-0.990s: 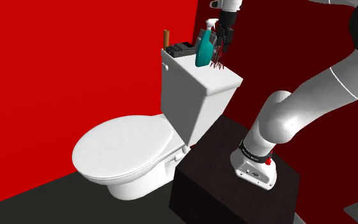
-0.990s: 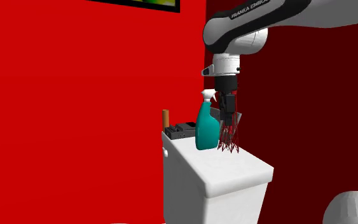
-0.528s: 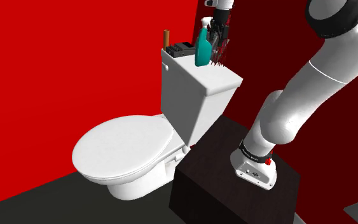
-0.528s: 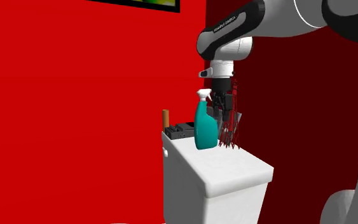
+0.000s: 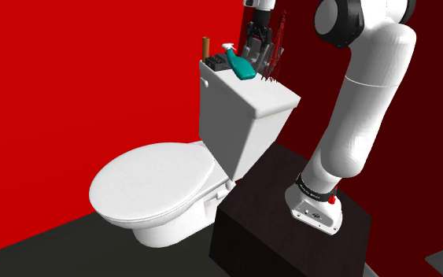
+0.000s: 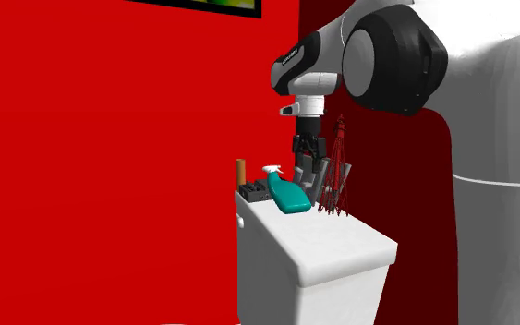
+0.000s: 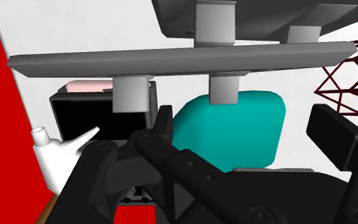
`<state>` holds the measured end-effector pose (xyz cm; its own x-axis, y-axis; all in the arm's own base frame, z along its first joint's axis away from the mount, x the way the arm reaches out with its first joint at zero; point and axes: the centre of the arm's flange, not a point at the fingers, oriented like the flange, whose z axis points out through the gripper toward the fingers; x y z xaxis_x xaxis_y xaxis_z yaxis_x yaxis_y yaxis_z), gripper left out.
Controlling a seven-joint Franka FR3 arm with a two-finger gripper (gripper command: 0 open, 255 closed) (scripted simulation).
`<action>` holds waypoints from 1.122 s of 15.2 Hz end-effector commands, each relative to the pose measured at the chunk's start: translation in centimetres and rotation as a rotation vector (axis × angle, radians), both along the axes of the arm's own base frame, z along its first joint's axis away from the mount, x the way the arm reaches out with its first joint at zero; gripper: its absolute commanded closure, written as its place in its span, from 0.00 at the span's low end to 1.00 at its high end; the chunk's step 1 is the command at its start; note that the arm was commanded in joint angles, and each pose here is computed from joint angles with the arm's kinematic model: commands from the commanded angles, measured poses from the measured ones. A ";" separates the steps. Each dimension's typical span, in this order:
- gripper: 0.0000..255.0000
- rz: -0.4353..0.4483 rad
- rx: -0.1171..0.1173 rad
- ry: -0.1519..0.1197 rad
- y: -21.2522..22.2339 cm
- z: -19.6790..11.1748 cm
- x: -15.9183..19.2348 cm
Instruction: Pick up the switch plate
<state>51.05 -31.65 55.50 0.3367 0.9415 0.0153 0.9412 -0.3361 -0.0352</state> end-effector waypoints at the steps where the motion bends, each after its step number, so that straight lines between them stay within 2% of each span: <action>1: 0.00 0.010 0.001 -0.002 -0.2 -1.0 0.2; 5: 0.00 0.010 0.001 -0.002 -0.2 -3.1 0.2; 8: 0.00 0.010 0.001 -0.002 -0.2 -3.4 0.2; 9: 1.00 0.011 0.001 -0.002 -0.3 -3.4 0.0; 17: 1.00 0.010 0.001 -0.002 -0.2 -3.4 0.1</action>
